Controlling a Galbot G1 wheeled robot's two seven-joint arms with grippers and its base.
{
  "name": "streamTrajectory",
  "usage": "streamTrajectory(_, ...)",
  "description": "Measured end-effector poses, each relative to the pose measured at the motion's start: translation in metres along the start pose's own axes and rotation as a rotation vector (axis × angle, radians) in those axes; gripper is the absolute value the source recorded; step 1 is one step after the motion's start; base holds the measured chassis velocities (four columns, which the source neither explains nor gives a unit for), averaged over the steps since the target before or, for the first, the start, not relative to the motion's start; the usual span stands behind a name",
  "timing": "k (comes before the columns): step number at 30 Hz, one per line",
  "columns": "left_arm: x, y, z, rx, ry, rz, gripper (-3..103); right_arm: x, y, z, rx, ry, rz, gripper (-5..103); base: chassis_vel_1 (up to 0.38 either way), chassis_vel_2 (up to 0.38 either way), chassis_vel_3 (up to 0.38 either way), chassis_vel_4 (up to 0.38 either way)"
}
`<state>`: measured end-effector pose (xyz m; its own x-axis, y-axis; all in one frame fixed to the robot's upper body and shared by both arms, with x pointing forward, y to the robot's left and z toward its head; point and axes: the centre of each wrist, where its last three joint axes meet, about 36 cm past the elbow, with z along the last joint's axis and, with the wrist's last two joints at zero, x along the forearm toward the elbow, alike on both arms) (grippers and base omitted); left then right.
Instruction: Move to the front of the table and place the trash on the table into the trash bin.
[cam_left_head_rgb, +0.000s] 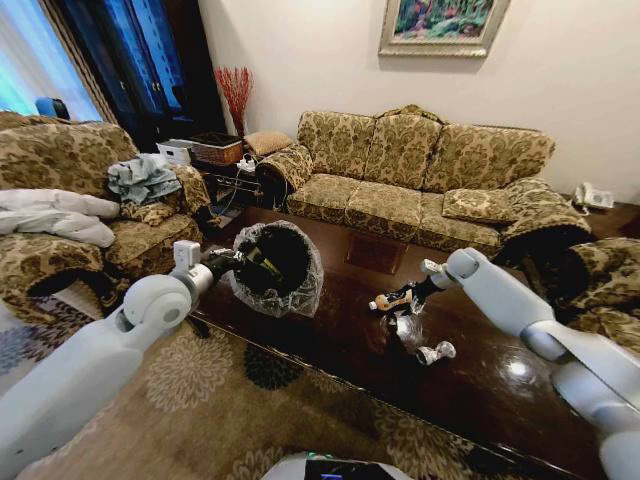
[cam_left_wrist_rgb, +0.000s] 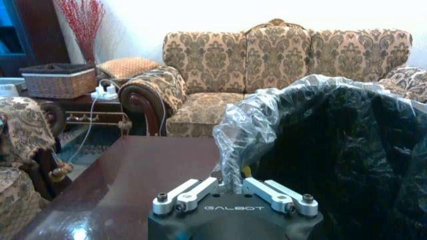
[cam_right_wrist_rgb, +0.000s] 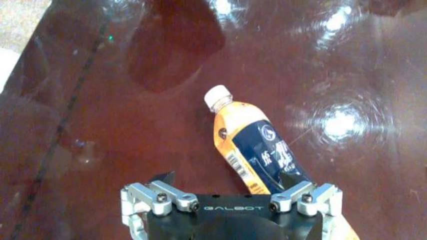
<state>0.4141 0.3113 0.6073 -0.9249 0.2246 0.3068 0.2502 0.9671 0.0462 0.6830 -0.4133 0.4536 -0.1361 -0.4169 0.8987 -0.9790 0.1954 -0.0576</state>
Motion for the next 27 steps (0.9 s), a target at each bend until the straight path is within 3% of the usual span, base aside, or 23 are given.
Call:
streamTrajectory(14,0.000,0.002,-0.003,0.005,0.004,0.003,2,-0.010,-0.009,-0.011,0.024,-0.052,0.014,100,0.000,0.000,0.000,0.000)
streamTrajectory(21,-0.003,0.003,-0.004,0.014,0.004,0.006,2,0.007,-0.031,-0.055,0.197,0.001,0.012,100,0.000,0.000,0.000,0.000)
streamTrajectory(27,-0.004,0.004,-0.004,0.020,0.004,0.006,2,-0.004,-0.037,-0.066,0.235,0.057,0.002,100,0.000,0.000,0.000,0.000)
